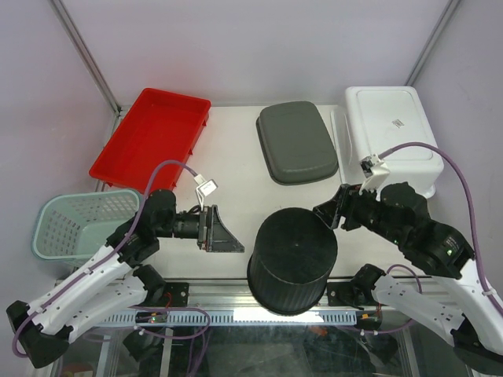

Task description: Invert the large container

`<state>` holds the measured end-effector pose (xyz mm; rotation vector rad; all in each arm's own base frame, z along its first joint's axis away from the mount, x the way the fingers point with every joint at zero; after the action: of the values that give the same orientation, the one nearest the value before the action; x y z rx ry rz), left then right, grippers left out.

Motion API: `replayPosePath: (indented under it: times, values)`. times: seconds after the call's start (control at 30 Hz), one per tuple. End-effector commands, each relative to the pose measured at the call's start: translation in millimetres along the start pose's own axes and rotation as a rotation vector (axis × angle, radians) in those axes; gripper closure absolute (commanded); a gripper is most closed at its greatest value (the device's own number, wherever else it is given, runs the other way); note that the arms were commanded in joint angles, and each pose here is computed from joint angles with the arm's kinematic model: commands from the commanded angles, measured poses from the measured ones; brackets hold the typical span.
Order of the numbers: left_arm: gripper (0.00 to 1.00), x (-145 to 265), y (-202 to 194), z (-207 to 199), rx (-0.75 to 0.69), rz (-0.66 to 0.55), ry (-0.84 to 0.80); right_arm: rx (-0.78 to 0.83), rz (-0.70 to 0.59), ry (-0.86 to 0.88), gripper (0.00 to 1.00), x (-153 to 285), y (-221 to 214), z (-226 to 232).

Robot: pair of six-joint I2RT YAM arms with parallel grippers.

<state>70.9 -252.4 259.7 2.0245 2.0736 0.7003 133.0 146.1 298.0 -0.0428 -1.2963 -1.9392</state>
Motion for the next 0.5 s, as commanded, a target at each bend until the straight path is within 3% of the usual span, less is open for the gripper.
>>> replayPosePath:
  times: [0.0,0.13,0.3,0.47]
  values:
    - [0.05,10,-25,-22,-0.129,0.107,-0.122,0.07,0.056,-0.019,0.39,1,-5,-4]
    - [0.05,10,-43,-34,-0.171,0.163,-0.177,0.085,0.121,-0.061,0.41,-11,-19,-13]
    - [0.05,-10,-69,-37,-0.15,0.243,-0.237,0.073,0.096,-0.13,0.46,-15,-17,-25]
    - [0.05,-26,-71,-45,-0.162,0.211,-0.308,0.064,0.056,-0.135,0.53,-8,-10,-25]
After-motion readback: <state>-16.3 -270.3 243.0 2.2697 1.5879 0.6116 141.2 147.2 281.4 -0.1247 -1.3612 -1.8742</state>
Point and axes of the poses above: each gripper's point midway between its finger pads, its own x axis back along the fingers, its own z axis along the line the jaws close on, y = z × x, the point moved 1 cm from there along x, back along the fingers, and after that the axes turned 2 degrees about -x, right-handed, at the moved point
